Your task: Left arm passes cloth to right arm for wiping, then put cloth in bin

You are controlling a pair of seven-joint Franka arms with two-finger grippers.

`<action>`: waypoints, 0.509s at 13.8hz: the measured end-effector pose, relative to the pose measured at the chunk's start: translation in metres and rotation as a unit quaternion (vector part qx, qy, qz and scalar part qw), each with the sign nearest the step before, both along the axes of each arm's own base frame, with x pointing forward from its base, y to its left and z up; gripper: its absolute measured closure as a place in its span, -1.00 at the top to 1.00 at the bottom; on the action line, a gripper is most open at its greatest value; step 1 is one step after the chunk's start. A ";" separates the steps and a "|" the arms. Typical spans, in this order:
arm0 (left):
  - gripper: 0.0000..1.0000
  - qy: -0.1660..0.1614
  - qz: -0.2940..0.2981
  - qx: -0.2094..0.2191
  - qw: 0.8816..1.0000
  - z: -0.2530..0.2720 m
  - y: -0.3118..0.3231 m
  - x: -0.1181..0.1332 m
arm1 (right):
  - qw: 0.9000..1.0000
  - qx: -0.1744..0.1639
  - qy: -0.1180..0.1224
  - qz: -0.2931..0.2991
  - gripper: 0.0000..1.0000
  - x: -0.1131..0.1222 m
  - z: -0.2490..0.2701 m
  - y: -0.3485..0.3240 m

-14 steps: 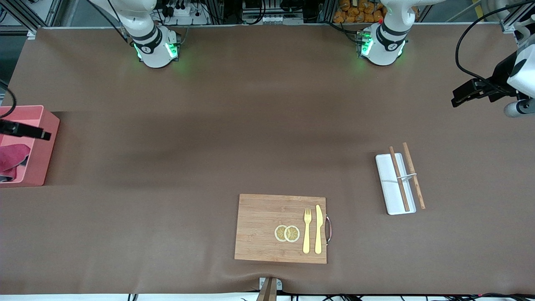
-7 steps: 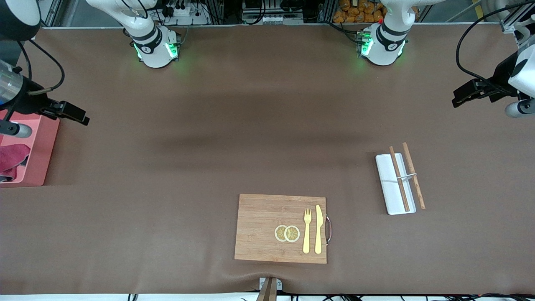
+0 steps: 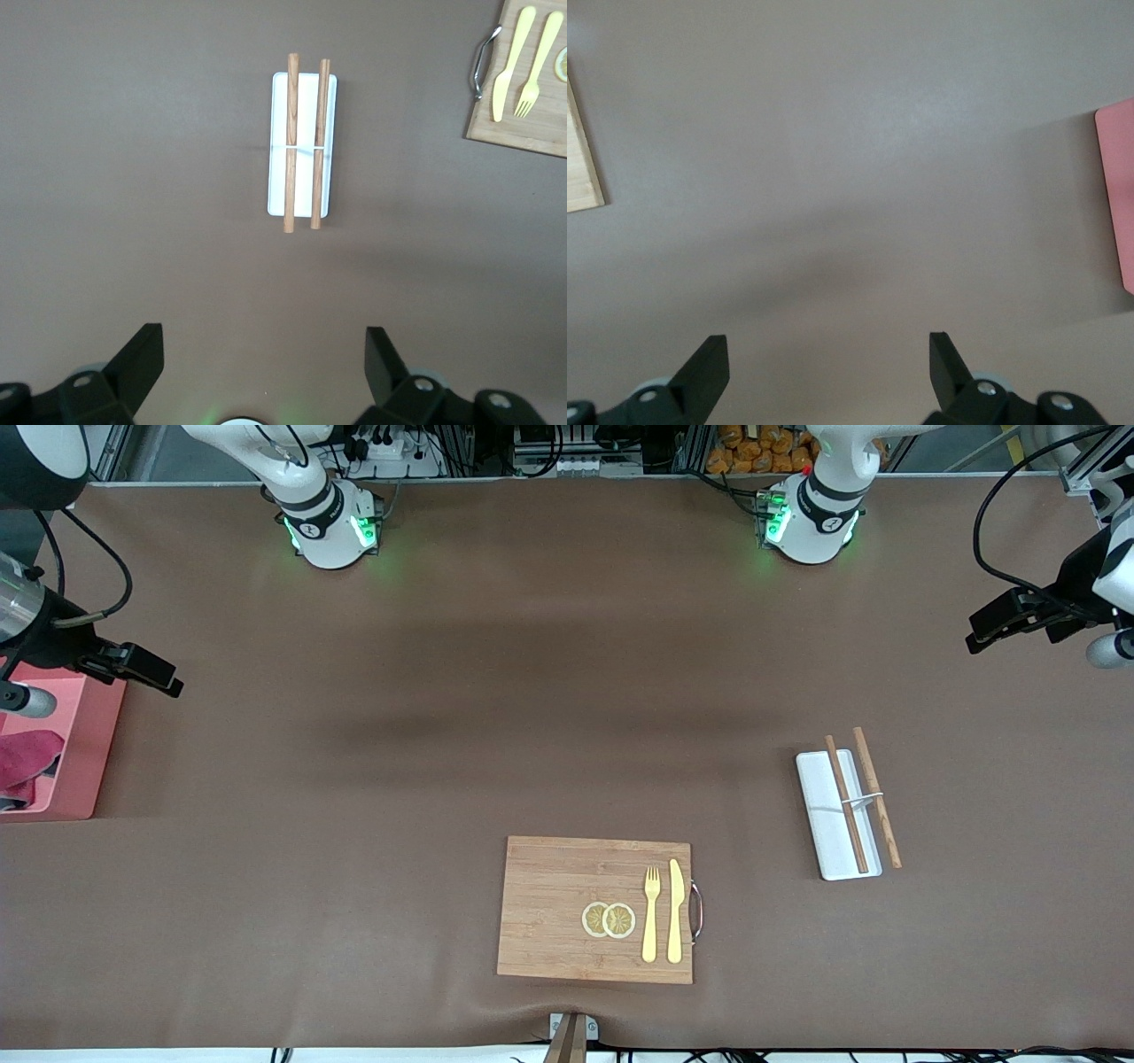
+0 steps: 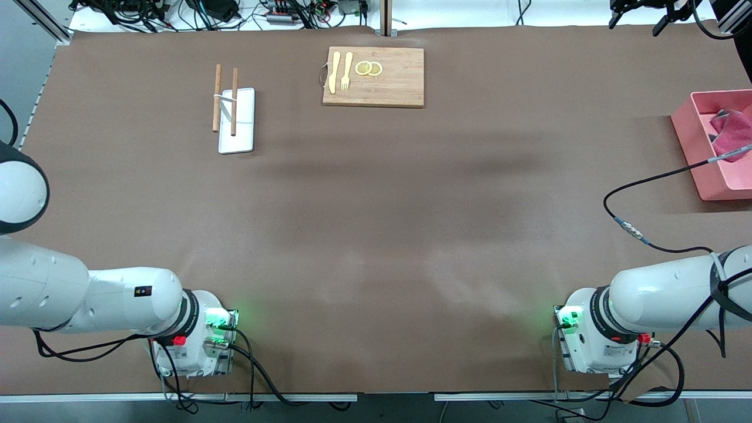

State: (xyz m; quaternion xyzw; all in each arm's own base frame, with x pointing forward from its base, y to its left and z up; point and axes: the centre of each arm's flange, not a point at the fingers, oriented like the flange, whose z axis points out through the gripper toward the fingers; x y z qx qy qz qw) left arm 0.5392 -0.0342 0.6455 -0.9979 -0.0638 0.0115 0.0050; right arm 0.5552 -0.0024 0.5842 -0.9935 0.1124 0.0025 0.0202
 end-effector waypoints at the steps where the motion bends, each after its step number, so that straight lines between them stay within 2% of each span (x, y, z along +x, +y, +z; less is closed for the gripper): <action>1: 1.00 -0.002 -0.001 0.000 1.000 0.002 -0.001 0.000 | 1.000 0.000 -0.004 -0.001 1.00 0.001 0.001 -0.001; 7: 1.00 -0.002 -0.002 0.000 1.000 0.002 -0.002 0.000 | 1.000 -0.008 -0.027 -0.001 1.00 0.003 0.022 -0.003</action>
